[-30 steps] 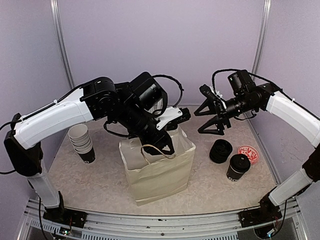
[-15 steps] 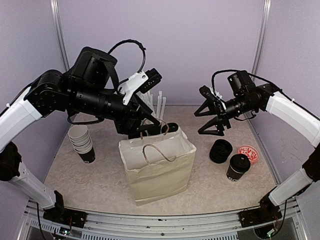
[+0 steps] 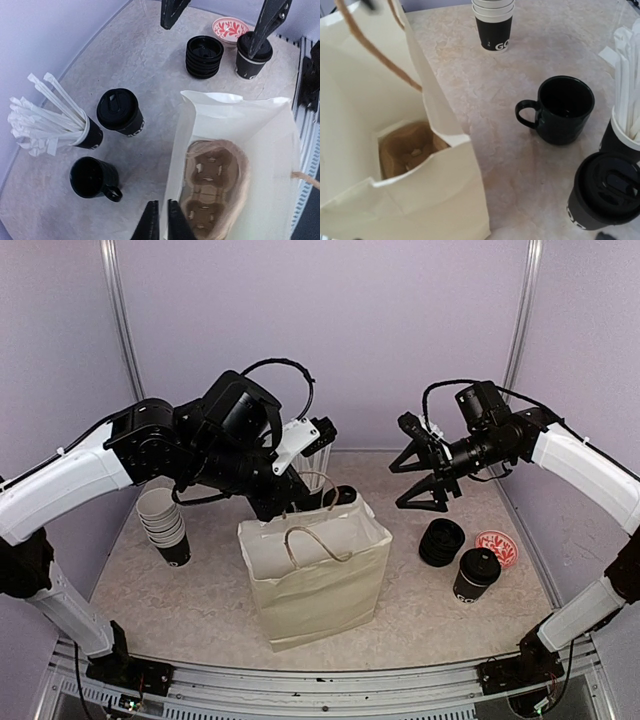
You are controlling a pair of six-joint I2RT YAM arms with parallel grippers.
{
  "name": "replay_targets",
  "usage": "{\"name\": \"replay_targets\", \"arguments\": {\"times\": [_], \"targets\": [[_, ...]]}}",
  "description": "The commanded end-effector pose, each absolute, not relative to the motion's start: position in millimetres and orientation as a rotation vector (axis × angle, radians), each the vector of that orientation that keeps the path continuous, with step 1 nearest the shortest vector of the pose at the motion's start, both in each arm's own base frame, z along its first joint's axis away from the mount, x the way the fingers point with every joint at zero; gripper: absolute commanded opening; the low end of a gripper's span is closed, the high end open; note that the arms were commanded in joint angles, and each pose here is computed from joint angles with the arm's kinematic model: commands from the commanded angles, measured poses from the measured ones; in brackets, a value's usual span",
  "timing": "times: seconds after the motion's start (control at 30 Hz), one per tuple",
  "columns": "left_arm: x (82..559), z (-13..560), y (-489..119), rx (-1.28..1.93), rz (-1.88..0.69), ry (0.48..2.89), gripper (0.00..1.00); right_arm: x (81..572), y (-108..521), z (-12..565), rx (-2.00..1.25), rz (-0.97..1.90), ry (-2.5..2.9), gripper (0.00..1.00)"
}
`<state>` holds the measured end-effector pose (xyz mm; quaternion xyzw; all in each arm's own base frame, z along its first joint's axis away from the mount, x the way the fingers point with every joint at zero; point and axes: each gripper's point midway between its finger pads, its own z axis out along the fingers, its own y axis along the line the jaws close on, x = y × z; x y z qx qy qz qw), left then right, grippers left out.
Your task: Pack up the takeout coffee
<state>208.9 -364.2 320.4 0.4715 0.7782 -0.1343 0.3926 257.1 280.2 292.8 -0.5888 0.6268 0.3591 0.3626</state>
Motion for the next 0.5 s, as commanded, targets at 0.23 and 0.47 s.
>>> {"name": "replay_targets", "arguments": {"times": [0.23,0.47], "targets": [[174,366,-408,1.306,-0.576,1.773,0.0,284,262,297,-1.405,0.913,1.686,0.99],[104,319,-423,1.479,-0.718,1.864,0.0,292,259,286,-1.403,0.887,1.704,0.99]]}}
